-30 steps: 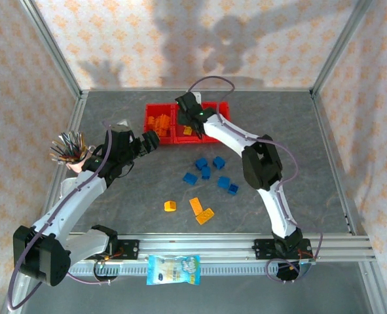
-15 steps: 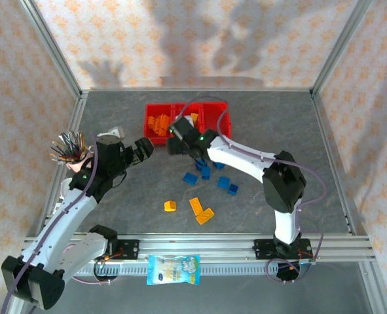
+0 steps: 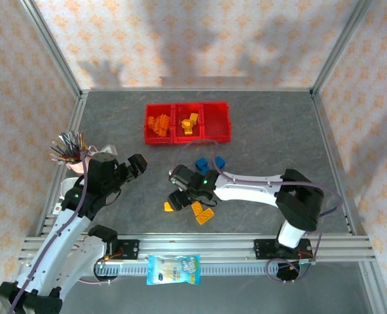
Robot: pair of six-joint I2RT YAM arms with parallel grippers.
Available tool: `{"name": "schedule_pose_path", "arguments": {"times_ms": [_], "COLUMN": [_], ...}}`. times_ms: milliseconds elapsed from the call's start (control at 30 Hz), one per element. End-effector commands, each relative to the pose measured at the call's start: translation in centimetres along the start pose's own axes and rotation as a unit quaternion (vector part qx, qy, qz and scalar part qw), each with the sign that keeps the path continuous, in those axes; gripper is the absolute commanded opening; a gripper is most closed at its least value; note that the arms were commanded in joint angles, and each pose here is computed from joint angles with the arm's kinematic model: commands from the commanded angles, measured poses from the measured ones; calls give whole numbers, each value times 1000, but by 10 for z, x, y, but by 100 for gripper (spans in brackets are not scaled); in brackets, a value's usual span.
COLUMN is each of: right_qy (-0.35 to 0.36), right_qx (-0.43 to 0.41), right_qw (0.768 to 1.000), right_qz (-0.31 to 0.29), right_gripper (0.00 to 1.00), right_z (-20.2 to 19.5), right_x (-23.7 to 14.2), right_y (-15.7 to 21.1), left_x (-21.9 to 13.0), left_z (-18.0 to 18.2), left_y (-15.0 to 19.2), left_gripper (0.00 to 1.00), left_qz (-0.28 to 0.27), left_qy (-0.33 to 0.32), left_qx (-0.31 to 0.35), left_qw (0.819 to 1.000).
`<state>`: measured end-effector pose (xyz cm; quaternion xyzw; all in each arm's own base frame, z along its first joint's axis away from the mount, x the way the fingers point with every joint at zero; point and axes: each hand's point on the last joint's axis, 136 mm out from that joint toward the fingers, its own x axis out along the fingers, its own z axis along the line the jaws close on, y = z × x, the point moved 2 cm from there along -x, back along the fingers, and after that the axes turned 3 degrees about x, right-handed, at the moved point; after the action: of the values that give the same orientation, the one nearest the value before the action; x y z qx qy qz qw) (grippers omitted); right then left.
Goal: Sort the legos into containers by color
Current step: Pick up the lego from the bottom-center of the table.
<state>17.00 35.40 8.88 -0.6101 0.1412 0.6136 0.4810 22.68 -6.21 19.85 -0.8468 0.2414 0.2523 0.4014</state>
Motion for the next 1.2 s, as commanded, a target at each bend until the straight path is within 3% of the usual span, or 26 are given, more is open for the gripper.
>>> {"name": "schedule_pose_path", "arguments": {"times_ms": [0, 500, 867, 1167], "right_qy": [-22, -28, 8, 4], "right_qx": [-56, -141, -127, -123], "right_qw": [998, 989, 992, 992], "right_qz": [-20, 20, 10, 13], "right_gripper": [76, 72, 66, 54], "right_z": [16, 22, 11, 16], "right_x": [-1, 38, 65, 70], "right_y": [1, 13, -16, -24], "left_x": [-3, -6, -3, -2], "left_z": [12, 22, 22, 23], "left_y": [10, 13, 8, 7], "left_gripper": [99, 99, 99, 99], "left_qz": [11, 9, 2, 0], "left_qy": [-16, -38, -47, -52], "left_qx": [-25, -31, -27, -25], "left_qw": [999, 999, 999, 998]}}
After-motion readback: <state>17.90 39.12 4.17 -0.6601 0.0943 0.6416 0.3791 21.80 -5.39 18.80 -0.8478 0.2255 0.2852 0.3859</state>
